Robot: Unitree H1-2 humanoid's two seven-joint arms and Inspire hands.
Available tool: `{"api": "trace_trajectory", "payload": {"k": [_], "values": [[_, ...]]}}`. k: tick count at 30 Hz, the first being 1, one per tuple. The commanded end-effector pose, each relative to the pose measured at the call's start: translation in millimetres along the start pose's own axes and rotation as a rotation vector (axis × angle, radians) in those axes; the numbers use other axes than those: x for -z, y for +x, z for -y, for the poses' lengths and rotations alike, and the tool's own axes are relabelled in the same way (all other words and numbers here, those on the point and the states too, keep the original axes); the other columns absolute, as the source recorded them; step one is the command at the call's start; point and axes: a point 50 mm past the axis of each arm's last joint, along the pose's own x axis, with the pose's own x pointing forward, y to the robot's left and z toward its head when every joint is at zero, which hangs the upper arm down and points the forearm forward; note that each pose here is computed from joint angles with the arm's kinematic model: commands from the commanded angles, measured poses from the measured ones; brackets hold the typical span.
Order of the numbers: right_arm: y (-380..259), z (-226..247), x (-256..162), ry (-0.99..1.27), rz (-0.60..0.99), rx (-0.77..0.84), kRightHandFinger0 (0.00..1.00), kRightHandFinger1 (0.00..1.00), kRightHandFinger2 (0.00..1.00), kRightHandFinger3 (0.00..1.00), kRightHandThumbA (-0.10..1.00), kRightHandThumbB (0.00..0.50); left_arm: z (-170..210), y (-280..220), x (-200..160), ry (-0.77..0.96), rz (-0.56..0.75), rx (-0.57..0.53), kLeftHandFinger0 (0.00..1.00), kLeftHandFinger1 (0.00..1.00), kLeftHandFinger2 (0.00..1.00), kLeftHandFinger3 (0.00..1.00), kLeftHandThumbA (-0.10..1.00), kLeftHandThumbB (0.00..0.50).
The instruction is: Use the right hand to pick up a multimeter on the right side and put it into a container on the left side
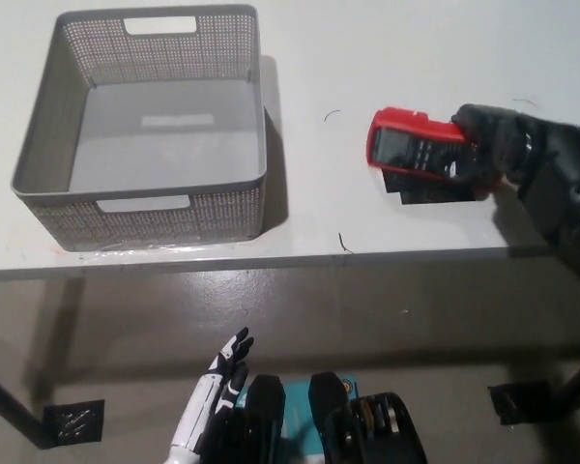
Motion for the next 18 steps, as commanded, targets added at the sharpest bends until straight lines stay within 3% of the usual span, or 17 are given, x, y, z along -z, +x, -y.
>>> {"api": "trace_trajectory", "payload": {"k": [1, 3, 4, 5, 7, 9, 11, 12, 13, 16, 17, 18], "values": [[3.8, -78.4, 32.0, 0.731, -0.018, 0.003, 0.01, 0.44, 0.80, 0.52, -0.10, 0.150, -1.3, 5.5, -7.4, -0.002, 0.041, 0.038, 1.00, 1.00, 1.00, 1.00, 1.00, 0.386], [3.4, -80.6, 34.2, 0.979, -0.003, -0.025, 0.00, 0.43, 0.80, 0.88, -0.10, 0.140, -1.6, 0.8, -5.9, 0.003, 0.034, 0.040, 1.00, 1.00, 1.00, 1.00, 1.00, 0.379], [3.5, -79.7, 34.0, 1.179, -0.009, -0.028, 0.00, 0.42, 0.84, 1.00, -0.10, 0.174, -1.3, -0.9, -4.9, 0.001, 0.029, 0.040, 1.00, 1.00, 1.00, 1.00, 1.00, 0.385], [3.7, -78.8, 32.1, 1.339, 0.001, -0.027, 0.00, 0.37, 0.84, 1.00, -0.10, 0.173, -1.1, -2.6, -3.7, 0.000, 0.027, 0.039, 1.00, 1.00, 1.00, 1.00, 1.00, 0.386], [4.0, -73.4, 27.5, 1.476, 0.033, -0.030, 0.00, 0.30, 0.77, 1.00, -0.10, 0.176, -0.4, -3.1, -2.8, 0.001, 0.026, 0.039, 1.00, 1.00, 1.00, 1.00, 1.00, 0.386], [3.9, -56.2, 14.9, 1.676, 0.135, -0.082, 0.00, 0.17, 0.64, 1.00, -0.10, 0.148, 0.6, -4.1, -1.4, 0.002, 0.020, 0.036, 1.00, 1.00, 1.00, 1.00, 1.00, 0.397], [2.2, -30.9, 0.4, 1.834, 0.254, -0.147, 0.00, 0.04, 0.56, 0.96, -0.10, 0.172, 0.9, -4.1, -0.6, 0.009, 0.017, 0.038, 1.00, 1.00, 1.00, 1.00, 1.00, 0.385], [0.7, -16.0, -8.0, 1.914, 0.308, -0.172, 0.00, 0.02, 0.54, 0.96, -0.10, 0.173, 1.1, -3.6, -0.2, 0.008, 0.019, 0.038, 1.00, 1.00, 1.00, 1.00, 1.00, 0.385], [-1.0, -2.6, -16.4, 1.976, 0.361, -0.190, 0.00, 0.01, 0.54, 0.85, -0.10, 0.164, 1.2, -3.4, 0.1, 0.007, 0.016, 0.036, 1.00, 1.00, 1.00, 1.00, 1.00, 0.393], [-6.4, 27.1, -33.5, 2.037, 0.439, -0.204, 0.00, 0.02, 0.54, 0.79, -0.10, 0.159, 3.1, -4.2, 1.1, -0.005, 0.011, 0.039, 1.00, 1.00, 1.00, 1.00, 1.00, 0.399], [-9.9, 39.1, -43.6, 2.103, 0.502, -0.221, 0.00, 0.02, 0.57, 0.85, -0.10, 0.141, 2.6, -4.5, 1.2, -0.003, 0.012, 0.041, 1.00, 1.00, 1.00, 1.00, 1.00, 0.399], [-13.2, 47.5, -50.9, 2.089, 0.563, -0.220, 0.00, 0.05, 0.62, 1.00, -0.10, 0.104, 2.5, -5.0, 1.3, -0.005, 0.011, 0.043, 1.00, 1.00, 1.00, 1.00, 1.00, 0.398]]}}
